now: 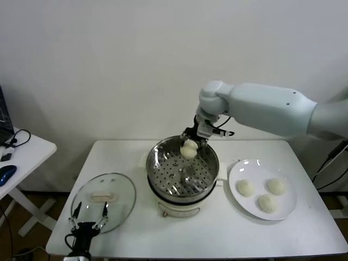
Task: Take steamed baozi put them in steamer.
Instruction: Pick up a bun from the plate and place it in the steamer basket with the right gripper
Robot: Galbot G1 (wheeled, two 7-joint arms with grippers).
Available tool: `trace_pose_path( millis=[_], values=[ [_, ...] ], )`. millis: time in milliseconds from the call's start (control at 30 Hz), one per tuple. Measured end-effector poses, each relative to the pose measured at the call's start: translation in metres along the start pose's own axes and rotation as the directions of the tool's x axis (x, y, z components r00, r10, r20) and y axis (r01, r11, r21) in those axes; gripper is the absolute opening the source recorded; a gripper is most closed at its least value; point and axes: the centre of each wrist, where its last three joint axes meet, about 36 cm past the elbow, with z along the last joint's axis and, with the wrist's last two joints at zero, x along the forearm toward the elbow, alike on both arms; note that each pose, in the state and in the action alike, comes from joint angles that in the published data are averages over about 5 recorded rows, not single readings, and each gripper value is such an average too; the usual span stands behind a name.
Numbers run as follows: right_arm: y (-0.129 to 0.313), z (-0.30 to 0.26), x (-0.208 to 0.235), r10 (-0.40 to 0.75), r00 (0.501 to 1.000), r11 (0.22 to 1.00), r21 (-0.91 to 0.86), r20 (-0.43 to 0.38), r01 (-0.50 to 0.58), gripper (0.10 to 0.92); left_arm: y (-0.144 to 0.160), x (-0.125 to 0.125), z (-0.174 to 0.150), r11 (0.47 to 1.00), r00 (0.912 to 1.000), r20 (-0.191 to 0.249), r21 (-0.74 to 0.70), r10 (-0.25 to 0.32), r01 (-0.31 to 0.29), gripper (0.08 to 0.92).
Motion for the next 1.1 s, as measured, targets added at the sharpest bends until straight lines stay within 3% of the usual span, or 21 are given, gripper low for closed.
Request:
trace_pose_path(
  millis=[633,900,1100],
  values=[
    [-0.013,0.006,-0.048,0.028,1.000,0.999,0.033,-0.013,-0.027,0.655,0.000,-0.001,0.007,1.000,1.0000,0.002,-0.011,0.000,0.000,0.823],
    [-0.005,0.010,-0.038,0.026,1.000,1.000,0.003,-0.001,-0.026,0.810,0.000,0.000,0.005,1.000,1.0000,0.007,-0.014,0.002,-0.002,0.823],
    [0.011,0.023,0.001,0.036,0.999,0.996,-0.081,0.009,-0.035,0.822,0.000,0.001,0.004,1.000,0.9999,0.008,-0.017,0.006,-0.006,0.823]
  ],
)
